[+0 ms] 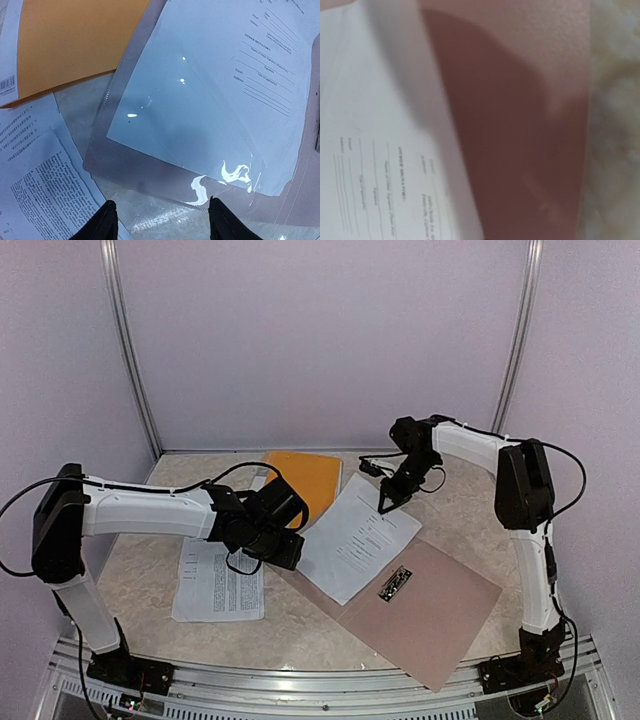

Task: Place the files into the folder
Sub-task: Insert the folder to form pockets on the folder.

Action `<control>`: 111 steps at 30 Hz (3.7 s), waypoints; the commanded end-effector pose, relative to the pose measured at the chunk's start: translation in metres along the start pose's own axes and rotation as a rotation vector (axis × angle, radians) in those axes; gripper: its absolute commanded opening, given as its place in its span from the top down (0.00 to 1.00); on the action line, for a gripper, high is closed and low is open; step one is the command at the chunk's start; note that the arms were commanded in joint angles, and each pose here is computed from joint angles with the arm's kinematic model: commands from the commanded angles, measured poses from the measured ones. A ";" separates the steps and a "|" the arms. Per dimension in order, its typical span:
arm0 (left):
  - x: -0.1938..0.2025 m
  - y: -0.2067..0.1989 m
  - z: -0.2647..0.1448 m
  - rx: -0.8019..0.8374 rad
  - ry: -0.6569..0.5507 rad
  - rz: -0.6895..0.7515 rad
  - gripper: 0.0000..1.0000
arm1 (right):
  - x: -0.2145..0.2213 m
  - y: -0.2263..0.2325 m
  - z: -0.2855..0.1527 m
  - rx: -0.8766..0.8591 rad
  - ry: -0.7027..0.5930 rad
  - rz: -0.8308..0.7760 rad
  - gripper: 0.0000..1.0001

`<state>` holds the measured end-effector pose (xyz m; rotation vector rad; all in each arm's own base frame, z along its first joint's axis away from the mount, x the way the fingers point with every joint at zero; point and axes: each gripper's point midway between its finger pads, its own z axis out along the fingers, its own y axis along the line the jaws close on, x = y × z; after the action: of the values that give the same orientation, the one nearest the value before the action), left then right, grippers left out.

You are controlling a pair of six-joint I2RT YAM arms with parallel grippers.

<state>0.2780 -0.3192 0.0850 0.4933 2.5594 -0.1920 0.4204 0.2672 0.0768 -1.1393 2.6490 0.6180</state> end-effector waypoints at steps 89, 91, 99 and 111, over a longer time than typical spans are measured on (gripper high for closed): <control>0.087 -0.008 0.062 0.188 0.252 -0.208 0.40 | -0.010 0.019 0.032 0.008 0.081 -0.168 1.00; 0.088 -0.007 0.063 0.183 0.253 -0.206 0.40 | -0.010 0.016 0.032 0.022 0.087 -0.173 1.00; 0.089 -0.005 0.061 0.166 0.256 -0.197 0.40 | -0.017 -0.019 0.008 0.162 0.052 -0.108 1.00; 0.089 -0.003 0.061 0.149 0.261 -0.185 0.40 | -0.012 -0.030 0.001 0.199 0.070 -0.139 1.00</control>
<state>0.2552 -0.3341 0.0247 0.3317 2.7265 -0.5686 0.4468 0.2588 0.0586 -1.2677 2.6276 0.3138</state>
